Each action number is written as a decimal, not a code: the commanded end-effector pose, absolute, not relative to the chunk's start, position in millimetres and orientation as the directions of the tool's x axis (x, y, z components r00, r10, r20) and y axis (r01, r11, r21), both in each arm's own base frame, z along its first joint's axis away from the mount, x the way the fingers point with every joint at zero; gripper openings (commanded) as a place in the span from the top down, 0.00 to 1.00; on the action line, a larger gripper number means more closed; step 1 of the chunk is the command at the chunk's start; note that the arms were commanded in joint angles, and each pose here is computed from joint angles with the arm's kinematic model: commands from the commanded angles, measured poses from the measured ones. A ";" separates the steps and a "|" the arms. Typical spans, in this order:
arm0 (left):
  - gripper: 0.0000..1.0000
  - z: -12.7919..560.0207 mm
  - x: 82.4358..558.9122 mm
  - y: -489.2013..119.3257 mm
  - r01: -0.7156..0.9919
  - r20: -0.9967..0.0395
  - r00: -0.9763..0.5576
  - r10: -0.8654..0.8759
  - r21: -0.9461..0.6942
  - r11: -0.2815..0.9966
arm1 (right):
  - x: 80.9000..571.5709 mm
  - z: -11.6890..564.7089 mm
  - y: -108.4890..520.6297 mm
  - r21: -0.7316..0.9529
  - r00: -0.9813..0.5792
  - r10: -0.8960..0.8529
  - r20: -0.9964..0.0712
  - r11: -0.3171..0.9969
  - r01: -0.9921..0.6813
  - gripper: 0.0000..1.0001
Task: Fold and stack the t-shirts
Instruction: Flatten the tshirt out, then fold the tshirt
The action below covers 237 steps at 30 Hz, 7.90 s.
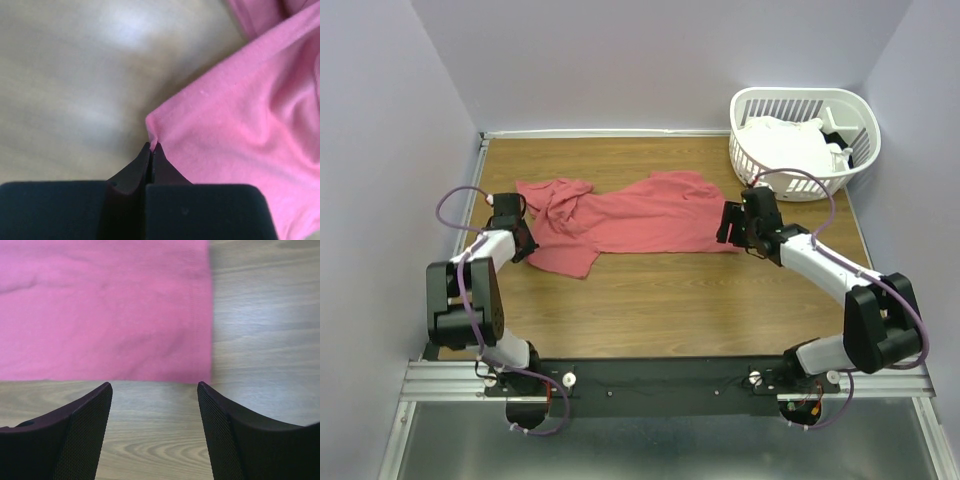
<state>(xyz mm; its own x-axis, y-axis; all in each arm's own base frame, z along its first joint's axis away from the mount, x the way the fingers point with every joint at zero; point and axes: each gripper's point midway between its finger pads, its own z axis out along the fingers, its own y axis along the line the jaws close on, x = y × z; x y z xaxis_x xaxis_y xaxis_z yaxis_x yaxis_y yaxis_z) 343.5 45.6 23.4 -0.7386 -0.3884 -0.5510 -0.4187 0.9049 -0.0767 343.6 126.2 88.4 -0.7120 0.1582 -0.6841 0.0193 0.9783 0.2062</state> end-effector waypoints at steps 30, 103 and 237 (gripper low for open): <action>1.00 105.5 338.5 36.8 -0.384 -0.702 -0.547 -0.455 -0.272 0.882 | 301.0 -34.3 89.4 -0.087 -0.898 0.194 -0.395 0.965 0.246 0.44; 1.00 719.4 17.9 59.9 -0.169 -0.530 0.844 -0.081 -0.407 0.898 | 215.4 588.2 87.1 0.076 0.212 0.165 -0.963 0.924 -0.376 0.99; 1.00 95.5 306.3 -35.9 -0.430 -0.436 -0.487 -0.757 -0.635 0.642 | 397.6 135.4 214.3 0.163 -0.574 -0.142 -0.807 0.880 -0.447 0.55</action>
<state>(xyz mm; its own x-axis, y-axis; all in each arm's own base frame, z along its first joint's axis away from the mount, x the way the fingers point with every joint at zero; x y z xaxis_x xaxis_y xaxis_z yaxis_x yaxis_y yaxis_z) 284.8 -36.2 75.0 -0.4925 -0.7808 -0.3845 -0.4965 0.6149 -0.6127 439.2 131.1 133.7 -0.5581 -0.0644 -0.8273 -0.1557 0.9874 0.0282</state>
